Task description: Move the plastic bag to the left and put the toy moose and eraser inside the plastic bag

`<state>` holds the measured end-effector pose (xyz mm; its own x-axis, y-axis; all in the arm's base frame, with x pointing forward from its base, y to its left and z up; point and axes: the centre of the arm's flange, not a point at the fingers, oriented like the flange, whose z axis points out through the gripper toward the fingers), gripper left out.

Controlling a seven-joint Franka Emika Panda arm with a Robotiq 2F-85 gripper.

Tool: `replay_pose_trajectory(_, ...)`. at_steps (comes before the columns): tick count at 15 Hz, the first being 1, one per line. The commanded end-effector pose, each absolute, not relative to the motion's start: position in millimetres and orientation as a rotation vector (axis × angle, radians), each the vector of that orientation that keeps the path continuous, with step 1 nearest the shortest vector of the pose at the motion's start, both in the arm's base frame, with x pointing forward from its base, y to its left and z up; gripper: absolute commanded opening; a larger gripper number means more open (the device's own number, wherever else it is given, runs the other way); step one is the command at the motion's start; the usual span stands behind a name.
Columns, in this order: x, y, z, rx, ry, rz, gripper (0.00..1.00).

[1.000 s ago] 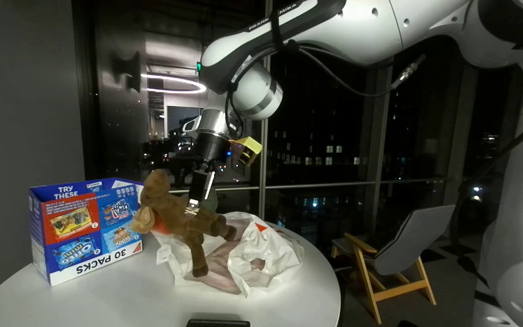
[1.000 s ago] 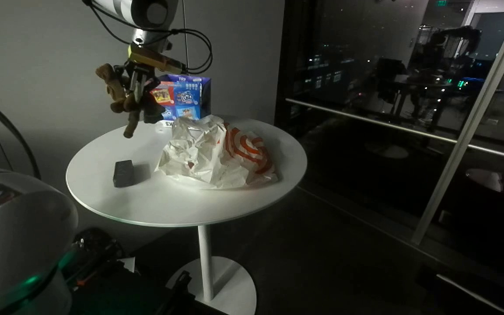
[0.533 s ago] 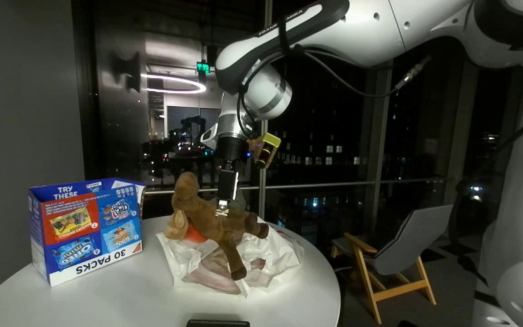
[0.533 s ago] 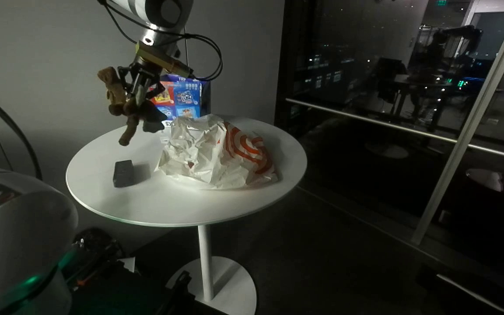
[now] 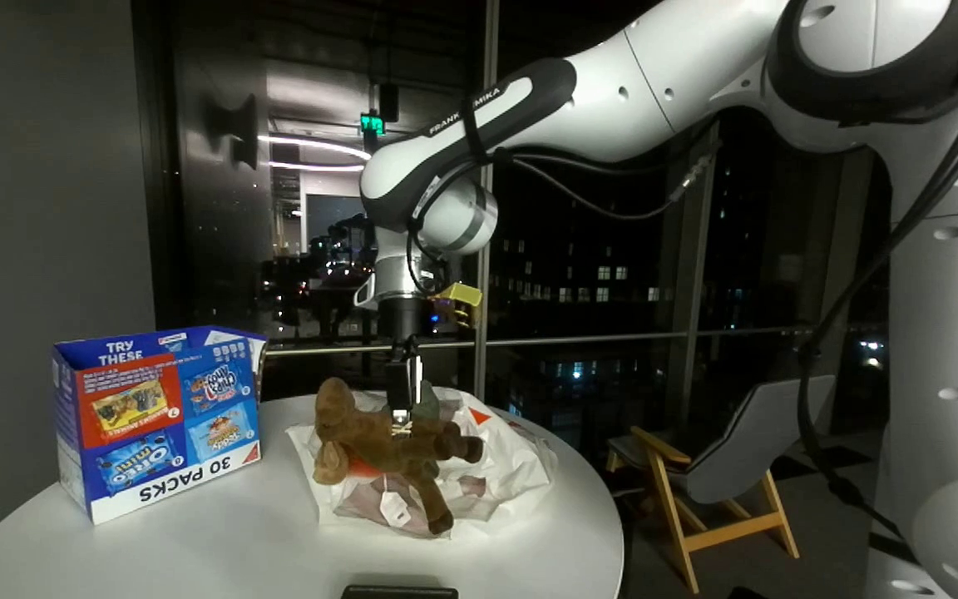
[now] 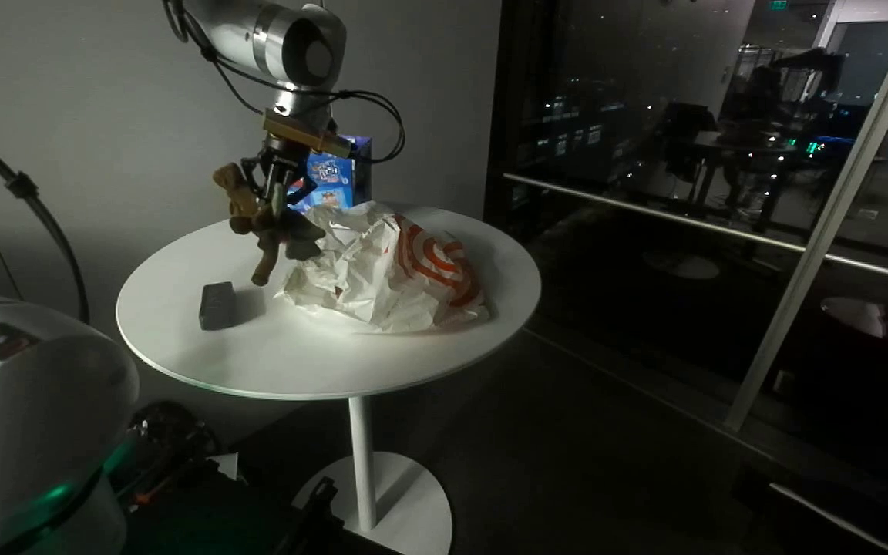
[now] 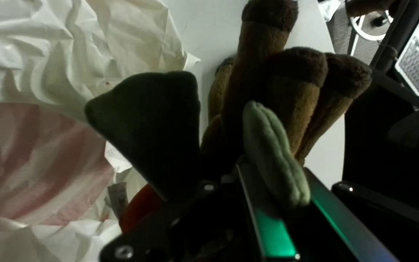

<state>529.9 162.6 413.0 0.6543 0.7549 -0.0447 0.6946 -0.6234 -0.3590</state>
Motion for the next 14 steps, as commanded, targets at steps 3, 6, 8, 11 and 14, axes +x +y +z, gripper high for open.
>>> replay_pose_trajectory(3,554.8,176.7,433.5,-2.685,-1.031,0.124,0.15)
replay_pose_trajectory(6,564.4,176.5,440.0,-2.711,-0.963,0.062,0.14)
replay_pose_trajectory(8,571.9,176.6,437.3,-2.729,-0.931,0.050,0.14)
replay_pose_trajectory(11,585.7,173.1,421.3,-2.748,-0.864,0.055,0.14)
replay_pose_trajectory(14,600.8,164.5,400.0,-2.789,-0.797,0.036,0.14)
